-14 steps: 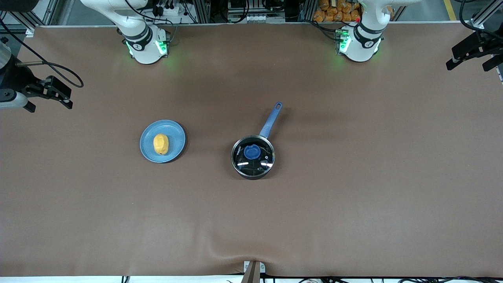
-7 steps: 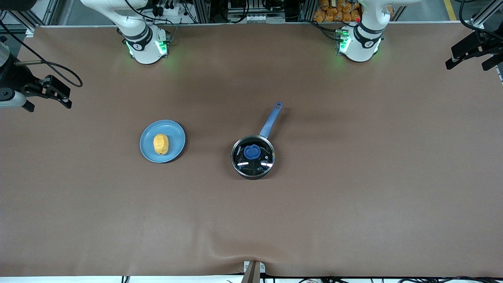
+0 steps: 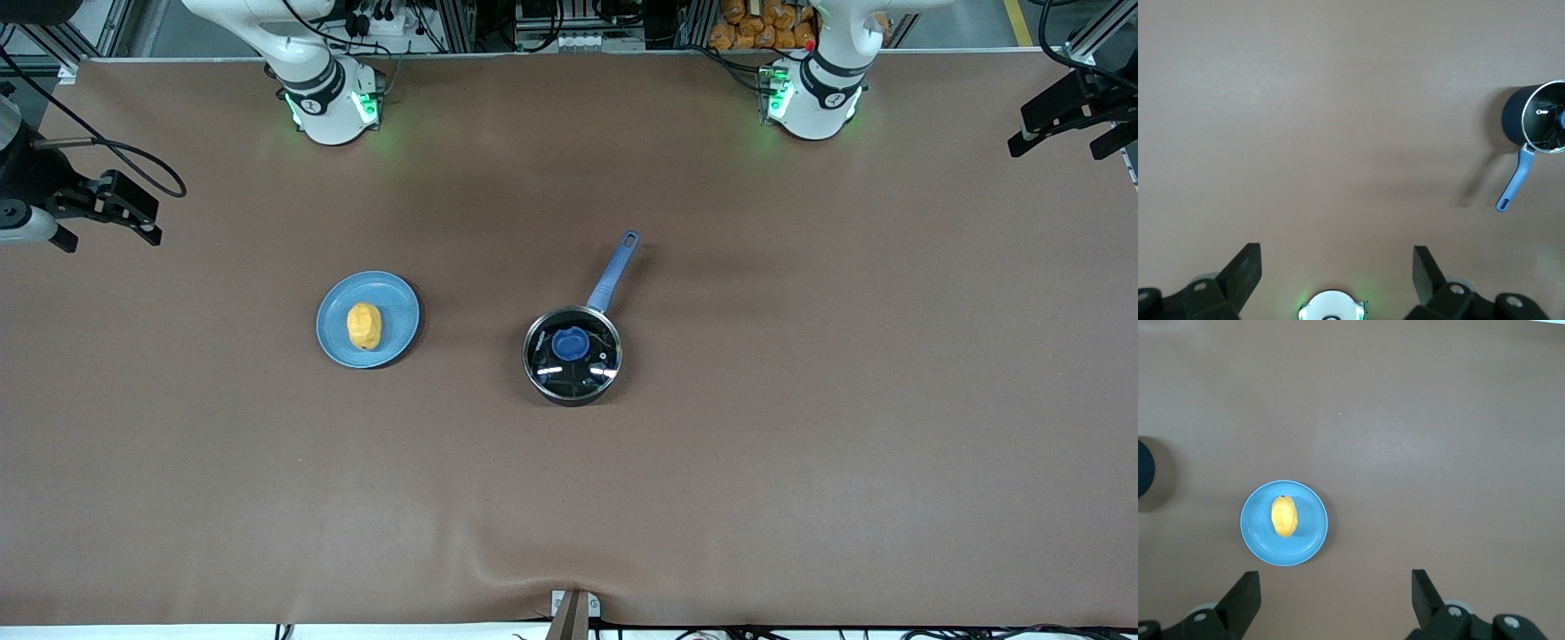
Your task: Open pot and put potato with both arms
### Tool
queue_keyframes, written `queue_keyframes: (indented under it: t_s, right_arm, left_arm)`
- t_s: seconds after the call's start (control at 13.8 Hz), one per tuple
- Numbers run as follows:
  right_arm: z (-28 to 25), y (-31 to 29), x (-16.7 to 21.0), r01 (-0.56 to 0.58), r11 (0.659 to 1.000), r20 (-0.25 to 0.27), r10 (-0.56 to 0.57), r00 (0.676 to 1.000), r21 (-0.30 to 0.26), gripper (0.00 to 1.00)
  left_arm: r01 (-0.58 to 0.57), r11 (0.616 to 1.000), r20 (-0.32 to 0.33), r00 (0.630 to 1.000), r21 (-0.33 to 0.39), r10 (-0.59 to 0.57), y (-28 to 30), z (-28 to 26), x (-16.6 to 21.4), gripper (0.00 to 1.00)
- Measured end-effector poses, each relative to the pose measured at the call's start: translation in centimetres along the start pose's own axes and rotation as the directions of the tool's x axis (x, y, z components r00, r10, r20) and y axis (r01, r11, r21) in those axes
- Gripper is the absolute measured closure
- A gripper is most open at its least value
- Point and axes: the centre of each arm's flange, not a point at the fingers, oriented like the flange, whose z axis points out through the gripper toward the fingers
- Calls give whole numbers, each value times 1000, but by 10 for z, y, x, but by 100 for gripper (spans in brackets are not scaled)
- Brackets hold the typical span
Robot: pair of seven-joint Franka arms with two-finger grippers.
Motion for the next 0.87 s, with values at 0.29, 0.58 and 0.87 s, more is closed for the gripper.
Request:
queue_keyframes:
  t_s: [0.29, 0.58, 0.87]
  right_arm:
    - [0, 0, 0, -1, 1000, 1, 1, 1000, 0, 0]
    - [0, 2, 0, -4, 1000, 1, 4, 1000, 0, 0]
    - [0, 2, 0, -5, 1000, 1, 5, 1000, 0, 0]
  left_arm:
    - [-24, 1000, 6, 1000, 4, 24, 13, 3, 0, 0]
    - [-59, 998, 59, 997, 21, 58, 80, 38, 17, 0]
    - [-27, 1000, 51, 998, 10, 26, 175, 94, 45, 0]
